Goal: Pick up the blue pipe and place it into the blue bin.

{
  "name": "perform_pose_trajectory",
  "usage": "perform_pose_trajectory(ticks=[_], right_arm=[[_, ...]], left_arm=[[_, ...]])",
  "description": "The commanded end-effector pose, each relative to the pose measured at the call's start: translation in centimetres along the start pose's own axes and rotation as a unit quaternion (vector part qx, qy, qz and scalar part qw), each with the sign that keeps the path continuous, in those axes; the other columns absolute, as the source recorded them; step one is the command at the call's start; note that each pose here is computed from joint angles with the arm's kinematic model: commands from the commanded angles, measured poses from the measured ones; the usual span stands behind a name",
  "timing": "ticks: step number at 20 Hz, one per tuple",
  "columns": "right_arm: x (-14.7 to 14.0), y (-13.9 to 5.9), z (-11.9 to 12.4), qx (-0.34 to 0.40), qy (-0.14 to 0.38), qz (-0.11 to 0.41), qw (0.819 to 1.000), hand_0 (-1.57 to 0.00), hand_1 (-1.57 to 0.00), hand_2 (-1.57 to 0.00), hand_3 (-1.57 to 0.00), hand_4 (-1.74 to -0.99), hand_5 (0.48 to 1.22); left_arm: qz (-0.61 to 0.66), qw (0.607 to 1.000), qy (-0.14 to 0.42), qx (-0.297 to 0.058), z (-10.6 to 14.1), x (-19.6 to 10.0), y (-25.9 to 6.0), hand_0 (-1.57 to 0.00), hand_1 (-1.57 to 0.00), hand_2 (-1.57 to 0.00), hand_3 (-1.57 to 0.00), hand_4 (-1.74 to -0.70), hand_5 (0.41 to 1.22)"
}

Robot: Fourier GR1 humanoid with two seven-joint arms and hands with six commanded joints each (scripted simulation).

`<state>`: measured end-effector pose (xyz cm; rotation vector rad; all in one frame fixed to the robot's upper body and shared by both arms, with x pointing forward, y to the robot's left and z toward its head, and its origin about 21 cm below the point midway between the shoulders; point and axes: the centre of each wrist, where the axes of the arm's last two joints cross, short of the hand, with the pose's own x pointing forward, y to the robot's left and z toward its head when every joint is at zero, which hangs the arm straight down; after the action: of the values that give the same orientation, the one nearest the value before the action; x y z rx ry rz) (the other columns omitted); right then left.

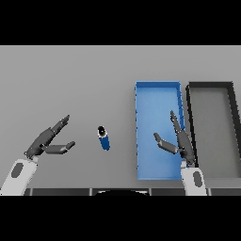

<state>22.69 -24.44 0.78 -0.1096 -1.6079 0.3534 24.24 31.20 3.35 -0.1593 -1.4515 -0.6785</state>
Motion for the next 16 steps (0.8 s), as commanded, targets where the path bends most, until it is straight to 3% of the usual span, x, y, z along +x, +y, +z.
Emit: perform_pose_trajectory(ticks=[1, 7, 12, 16], right_arm=[[0.0, -0.2, 0.0, 0.002, -0.006, -0.001, 1.000, 0.00, 0.00, 0.00, 0.00, -1.242, 0.618], [0.1, 0.1, -0.2, 0.003, -0.005, -0.010, 1.000, 0.00, 0.00, 0.00, 0.00, -1.290, 0.646], [0.3, -0.1, 0.1, 0.002, -0.002, -0.004, 1.000, 0.00, 0.00, 0.00, 0.00, -1.300, 0.652], [0.2, 0.5, 0.4, 0.004, -0.004, -0.014, 1.000, 0.00, 0.00, 0.00, 0.00, -1.314, 0.653]], left_arm=[[-0.005, 1.000, 0.006, -0.015, 0.0, 0.1, -0.6, 0.00, 0.00, 0.00, 0.00, -1.18, 0.544], [-0.005, 0.996, 0.003, -0.085, -1.9, 0.7, -4.7, 0.00, 0.00, 0.00, 0.00, -1.21, 0.494], [-0.009, 0.996, -0.014, -0.092, -4.2, -0.1, -8.4, 0.00, 0.00, 0.00, 0.00, -1.22, 0.491], [-0.005, 0.996, -0.035, -0.078, -5.8, 0.0, -9.6, 0.00, 0.00, 0.00, 0.00, -1.23, 0.502]])
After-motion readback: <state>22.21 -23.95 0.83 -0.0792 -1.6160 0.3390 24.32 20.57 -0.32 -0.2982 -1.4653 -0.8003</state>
